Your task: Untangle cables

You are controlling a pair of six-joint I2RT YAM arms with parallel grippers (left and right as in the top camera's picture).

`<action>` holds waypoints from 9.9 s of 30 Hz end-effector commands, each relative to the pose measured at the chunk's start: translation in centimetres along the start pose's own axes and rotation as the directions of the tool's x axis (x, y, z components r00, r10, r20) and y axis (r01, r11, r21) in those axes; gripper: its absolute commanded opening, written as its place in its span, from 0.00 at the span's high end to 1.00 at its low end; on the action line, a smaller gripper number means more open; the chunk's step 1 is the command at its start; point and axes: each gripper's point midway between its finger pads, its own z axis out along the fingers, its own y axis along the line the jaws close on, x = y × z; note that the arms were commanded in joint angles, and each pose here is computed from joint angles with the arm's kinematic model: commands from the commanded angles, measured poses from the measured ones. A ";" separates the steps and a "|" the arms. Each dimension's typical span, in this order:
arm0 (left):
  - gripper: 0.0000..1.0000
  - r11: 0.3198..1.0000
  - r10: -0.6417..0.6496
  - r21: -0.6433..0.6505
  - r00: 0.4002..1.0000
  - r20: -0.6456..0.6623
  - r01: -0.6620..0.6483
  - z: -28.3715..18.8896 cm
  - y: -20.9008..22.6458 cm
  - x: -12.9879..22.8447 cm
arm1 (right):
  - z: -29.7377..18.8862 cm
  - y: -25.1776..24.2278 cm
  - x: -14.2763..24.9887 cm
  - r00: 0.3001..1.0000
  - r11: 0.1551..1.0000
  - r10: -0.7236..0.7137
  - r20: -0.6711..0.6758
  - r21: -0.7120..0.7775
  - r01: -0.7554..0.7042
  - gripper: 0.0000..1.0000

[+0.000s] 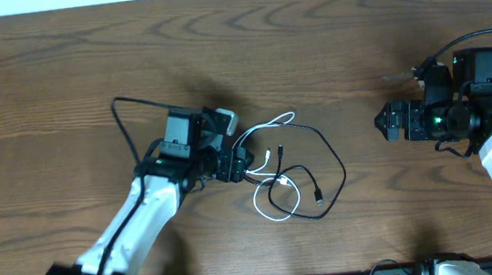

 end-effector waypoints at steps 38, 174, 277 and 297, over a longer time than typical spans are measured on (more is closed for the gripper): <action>0.92 0.977 0.069 0.125 0.813 0.578 -0.172 -13.0 -6.8 -14.9 | 1.4 -1.3 2.2 0.995 0.995 0.086 -0.059 0.059 -0.082 0.01; 0.64 0.890 -0.012 -0.428 0.945 0.327 0.159 -5.1 -2.2 -9.6 | 7.8 8.5 7.2 0.960 0.927 -0.271 -0.075 -0.287 0.240 0.01; 0.44 0.912 -0.271 -0.195 0.886 0.376 0.362 -12.5 0.5 -8.0 | -18.9 1.3 -19.0 0.919 0.932 -0.042 0.392 0.347 -0.106 0.99; 0.44 0.913 -0.301 -0.186 0.908 0.290 0.363 -10.0 0.8 -6.5 | -8.9 -20.4 -24.5 0.892 0.812 0.233 0.389 0.427 -0.398 0.99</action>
